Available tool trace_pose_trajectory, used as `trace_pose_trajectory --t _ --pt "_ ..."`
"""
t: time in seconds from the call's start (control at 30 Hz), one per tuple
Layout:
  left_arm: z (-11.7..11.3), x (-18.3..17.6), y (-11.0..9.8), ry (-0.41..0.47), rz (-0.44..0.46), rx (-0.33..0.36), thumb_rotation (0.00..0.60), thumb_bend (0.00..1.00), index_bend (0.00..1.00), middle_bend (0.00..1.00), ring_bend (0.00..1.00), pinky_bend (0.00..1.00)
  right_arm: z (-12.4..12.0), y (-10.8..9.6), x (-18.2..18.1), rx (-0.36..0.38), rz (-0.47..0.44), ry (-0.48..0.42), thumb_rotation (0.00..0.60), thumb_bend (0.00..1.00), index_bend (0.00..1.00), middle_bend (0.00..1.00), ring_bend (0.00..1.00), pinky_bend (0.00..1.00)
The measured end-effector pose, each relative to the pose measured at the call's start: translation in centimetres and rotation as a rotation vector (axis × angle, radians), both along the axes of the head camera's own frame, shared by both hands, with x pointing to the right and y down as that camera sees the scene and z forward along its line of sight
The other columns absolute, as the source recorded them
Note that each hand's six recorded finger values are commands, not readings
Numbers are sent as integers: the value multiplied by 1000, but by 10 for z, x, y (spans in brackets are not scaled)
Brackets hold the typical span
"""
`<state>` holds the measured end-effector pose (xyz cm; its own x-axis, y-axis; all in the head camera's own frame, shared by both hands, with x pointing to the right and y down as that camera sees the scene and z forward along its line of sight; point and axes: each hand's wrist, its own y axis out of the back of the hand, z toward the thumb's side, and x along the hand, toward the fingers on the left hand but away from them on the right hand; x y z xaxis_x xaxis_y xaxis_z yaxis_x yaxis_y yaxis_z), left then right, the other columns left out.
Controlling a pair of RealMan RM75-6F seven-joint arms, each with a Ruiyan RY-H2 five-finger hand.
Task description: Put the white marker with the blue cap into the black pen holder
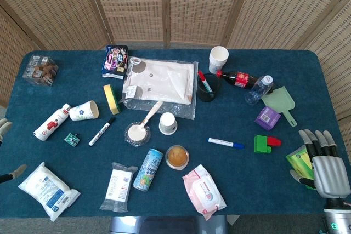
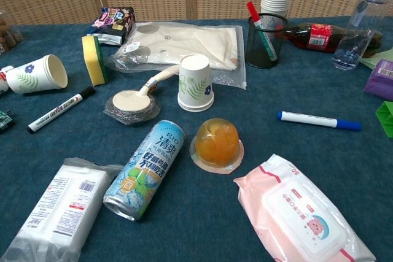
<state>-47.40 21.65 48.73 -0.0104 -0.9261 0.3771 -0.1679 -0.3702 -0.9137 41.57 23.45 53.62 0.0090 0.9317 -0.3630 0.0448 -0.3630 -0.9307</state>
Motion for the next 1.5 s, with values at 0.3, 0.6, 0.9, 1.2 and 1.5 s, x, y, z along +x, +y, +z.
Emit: trace_pose_trajectory --t 0.3,0.6,0.9,1.2,1.5 --pt "0 1 -1 2 0 -1 600 88 0 0 0 0 3 1 -2 -10 1 -16 600 0 106 0 0 0" --pt "-4 -2 0 18 -8 9 600 87 0 0 0 0 26 2 -29 -53 -23 -77 600 0 276 0 0 0" --pt "-2 -2 -1 22 -1 -4 600 88 0 0 0 0 69 -11 -90 -113 -97 -145 600 4 309 0 0 0" --pt "-2 -4 -2 26 -9 -5 600 88 0 0 0 0 103 -25 -134 -150 -133 -175 600 150 339 0 0 0" --pt "1 -4 -3 22 -12 -18 600 88 0 0 0 0 128 -28 -148 -169 -138 -160 600 236 389 0 0 0"
